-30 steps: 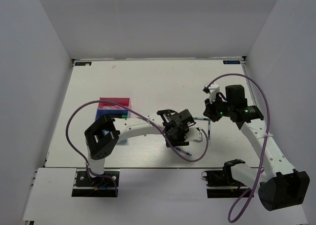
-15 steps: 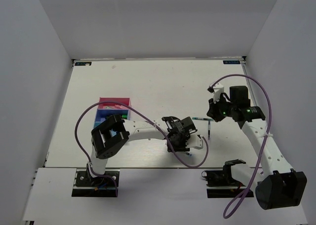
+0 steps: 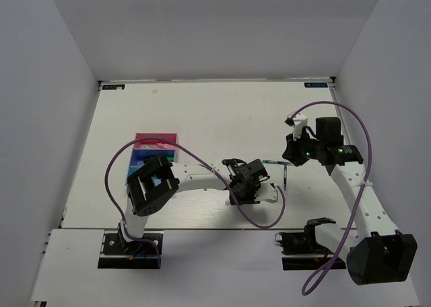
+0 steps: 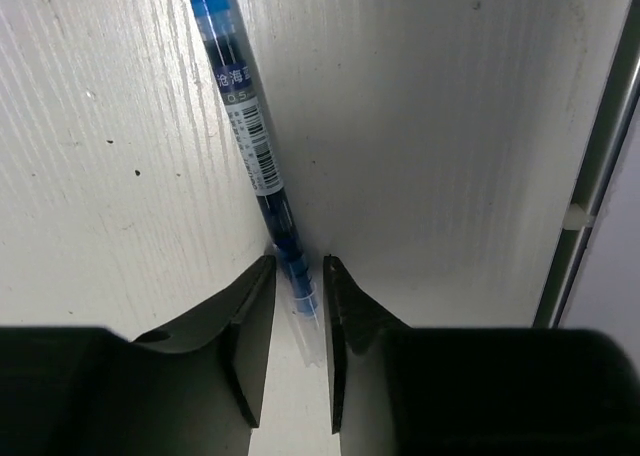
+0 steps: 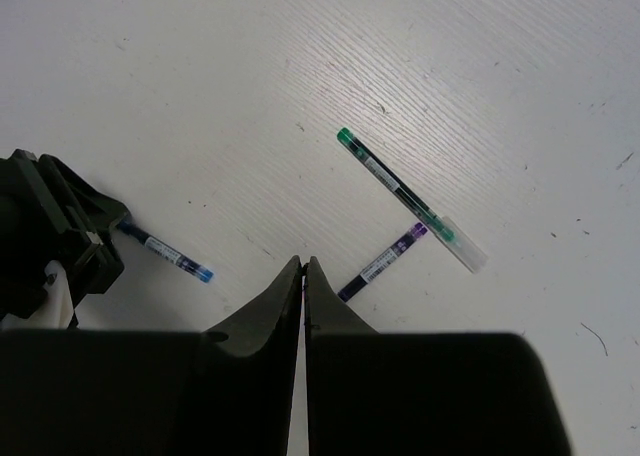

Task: Sort the stationery into containers
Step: Grab a piece of stationery with the left arm, then place the stationery into the container, then grab a piece of stationery with the right arm

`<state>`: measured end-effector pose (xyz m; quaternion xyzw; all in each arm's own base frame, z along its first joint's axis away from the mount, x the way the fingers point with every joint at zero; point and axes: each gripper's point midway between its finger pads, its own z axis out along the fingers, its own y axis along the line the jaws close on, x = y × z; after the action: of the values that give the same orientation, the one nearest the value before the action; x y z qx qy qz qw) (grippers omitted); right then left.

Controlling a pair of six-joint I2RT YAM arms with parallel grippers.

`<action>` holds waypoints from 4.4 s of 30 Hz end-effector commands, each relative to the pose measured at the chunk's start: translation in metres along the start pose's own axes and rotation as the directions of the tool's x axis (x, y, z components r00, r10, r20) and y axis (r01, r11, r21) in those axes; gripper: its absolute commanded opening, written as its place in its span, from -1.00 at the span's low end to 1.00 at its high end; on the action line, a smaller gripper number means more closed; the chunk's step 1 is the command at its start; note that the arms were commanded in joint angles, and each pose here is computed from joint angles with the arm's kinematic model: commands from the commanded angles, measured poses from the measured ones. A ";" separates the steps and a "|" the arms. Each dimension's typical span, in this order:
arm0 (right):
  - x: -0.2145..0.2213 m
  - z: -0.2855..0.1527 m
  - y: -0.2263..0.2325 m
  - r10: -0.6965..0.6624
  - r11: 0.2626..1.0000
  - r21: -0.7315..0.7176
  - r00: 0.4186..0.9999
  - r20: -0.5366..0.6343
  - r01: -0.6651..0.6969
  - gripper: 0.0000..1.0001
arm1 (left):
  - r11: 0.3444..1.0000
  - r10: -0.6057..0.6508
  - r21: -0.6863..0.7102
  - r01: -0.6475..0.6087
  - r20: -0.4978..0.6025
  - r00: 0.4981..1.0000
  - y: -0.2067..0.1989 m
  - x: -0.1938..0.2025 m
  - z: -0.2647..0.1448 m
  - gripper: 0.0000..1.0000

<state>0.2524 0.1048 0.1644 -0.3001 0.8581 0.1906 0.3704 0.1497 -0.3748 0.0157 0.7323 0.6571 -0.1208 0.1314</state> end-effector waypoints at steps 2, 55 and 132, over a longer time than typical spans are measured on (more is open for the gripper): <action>0.000 -0.003 0.005 -0.003 1.000 -0.030 1.000 0.014 0.004 -0.89 | 1.000 -0.020 0.020 0.022 -0.073 0.997 -0.006 0.025 0.022 -0.52; 0.006 -0.005 0.027 -0.013 0.990 -0.143 1.000 0.018 0.016 0.38 | 0.869 -0.265 -0.404 0.284 0.105 0.959 0.043 0.251 -0.198 -1.00; 0.099 0.124 -0.086 -0.529 0.848 -0.307 0.723 -0.445 0.432 -0.12 | 0.722 -0.607 -0.090 0.686 0.391 0.692 -0.048 0.143 -0.161 0.75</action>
<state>0.3166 0.0756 0.0140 -0.5647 0.8059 0.0941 0.1507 0.1166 -0.1784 0.1125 0.4092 0.8522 -0.1978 0.2594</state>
